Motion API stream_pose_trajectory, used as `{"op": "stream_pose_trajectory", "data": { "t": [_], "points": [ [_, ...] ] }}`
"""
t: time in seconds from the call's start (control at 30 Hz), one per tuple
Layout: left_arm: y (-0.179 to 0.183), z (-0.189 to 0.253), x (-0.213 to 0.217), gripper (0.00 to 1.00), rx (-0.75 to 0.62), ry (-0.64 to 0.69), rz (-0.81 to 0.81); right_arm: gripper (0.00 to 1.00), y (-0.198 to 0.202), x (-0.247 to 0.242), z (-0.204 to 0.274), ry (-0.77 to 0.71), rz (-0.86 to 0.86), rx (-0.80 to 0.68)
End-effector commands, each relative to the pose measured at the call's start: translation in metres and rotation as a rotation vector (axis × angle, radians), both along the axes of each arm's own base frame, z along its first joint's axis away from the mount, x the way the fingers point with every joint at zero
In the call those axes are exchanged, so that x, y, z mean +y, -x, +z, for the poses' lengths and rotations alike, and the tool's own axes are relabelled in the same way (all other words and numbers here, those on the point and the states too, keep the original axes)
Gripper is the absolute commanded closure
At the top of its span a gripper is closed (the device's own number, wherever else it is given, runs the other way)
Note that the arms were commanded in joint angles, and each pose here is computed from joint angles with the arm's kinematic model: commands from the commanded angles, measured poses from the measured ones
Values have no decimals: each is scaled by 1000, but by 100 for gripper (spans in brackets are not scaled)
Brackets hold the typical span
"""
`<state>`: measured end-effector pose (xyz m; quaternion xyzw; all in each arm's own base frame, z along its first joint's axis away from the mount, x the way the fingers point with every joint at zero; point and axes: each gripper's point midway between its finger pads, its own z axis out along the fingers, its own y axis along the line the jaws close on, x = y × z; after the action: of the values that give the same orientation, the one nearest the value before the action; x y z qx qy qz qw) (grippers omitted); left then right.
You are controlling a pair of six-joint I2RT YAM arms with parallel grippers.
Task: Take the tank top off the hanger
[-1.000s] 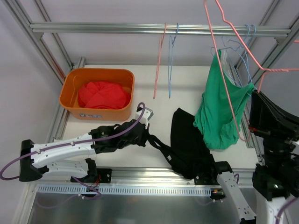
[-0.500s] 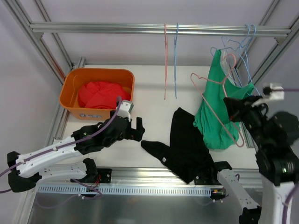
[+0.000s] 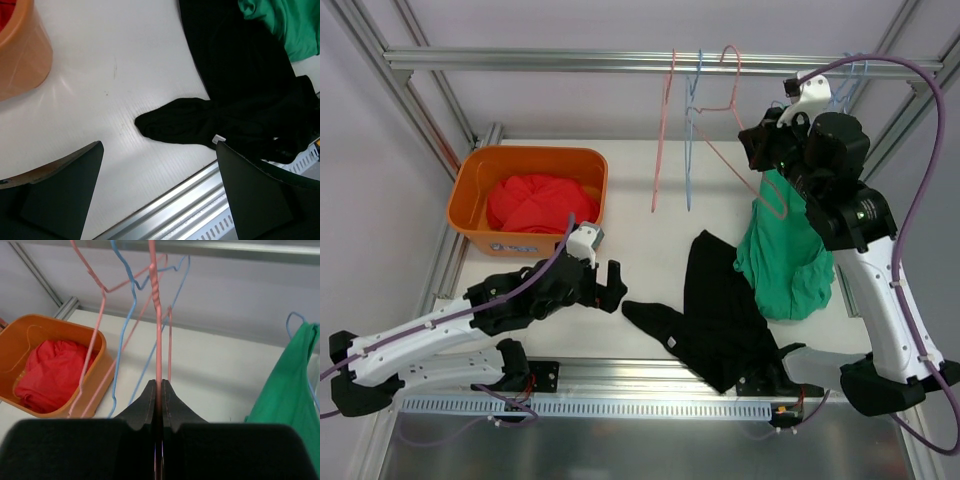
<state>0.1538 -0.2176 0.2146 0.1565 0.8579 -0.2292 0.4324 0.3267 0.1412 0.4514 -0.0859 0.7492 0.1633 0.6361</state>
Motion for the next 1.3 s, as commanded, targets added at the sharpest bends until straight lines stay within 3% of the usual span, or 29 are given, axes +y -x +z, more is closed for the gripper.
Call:
{"op": "stream_pose_trajectory", "data": {
  "t": [0.0, 0.27, 0.47, 0.77, 0.83, 0.87, 0.9, 0.93, 0.97, 1.13, 1.27],
  "points": [
    [6, -18, -3, 1, 53, -40, -28, 100, 2, -11, 70, -27, -81, -225],
    [7, -38, -10, 1, 105, -90, -33, 100, -26, -7, 68, 19, -129, -242],
    [9, -32, -16, 1, 113, -71, -54, 100, -52, 2, 23, 46, -155, -144],
    [15, -9, -69, 1, 88, -19, -187, 99, -30, -4, -15, -4, -146, -95],
    [15, 3, -92, 1, 76, 55, -231, 87, -24, -7, -19, -10, -135, -94],
    [15, -3, -102, 1, 88, 55, -243, 51, -16, -14, -12, -21, -139, -112],
    [14, -3, -111, 1, 91, 71, -258, 28, -12, -17, -13, -22, -139, -112],
    [13, -7, -130, 1, 102, 92, -287, 9, -4, -23, -15, -14, -145, -98],
    [14, -11, -141, 1, 109, 95, -304, 1, 10, -35, -7, -21, -163, -116],
    [9, -37, -200, 1, 109, 28, -355, 1, 78, -110, -43, 60, -385, -8],
    [7, -93, -246, 1, 121, -108, -386, 1, 142, -139, -54, 16, -406, -60]
  ]
}}
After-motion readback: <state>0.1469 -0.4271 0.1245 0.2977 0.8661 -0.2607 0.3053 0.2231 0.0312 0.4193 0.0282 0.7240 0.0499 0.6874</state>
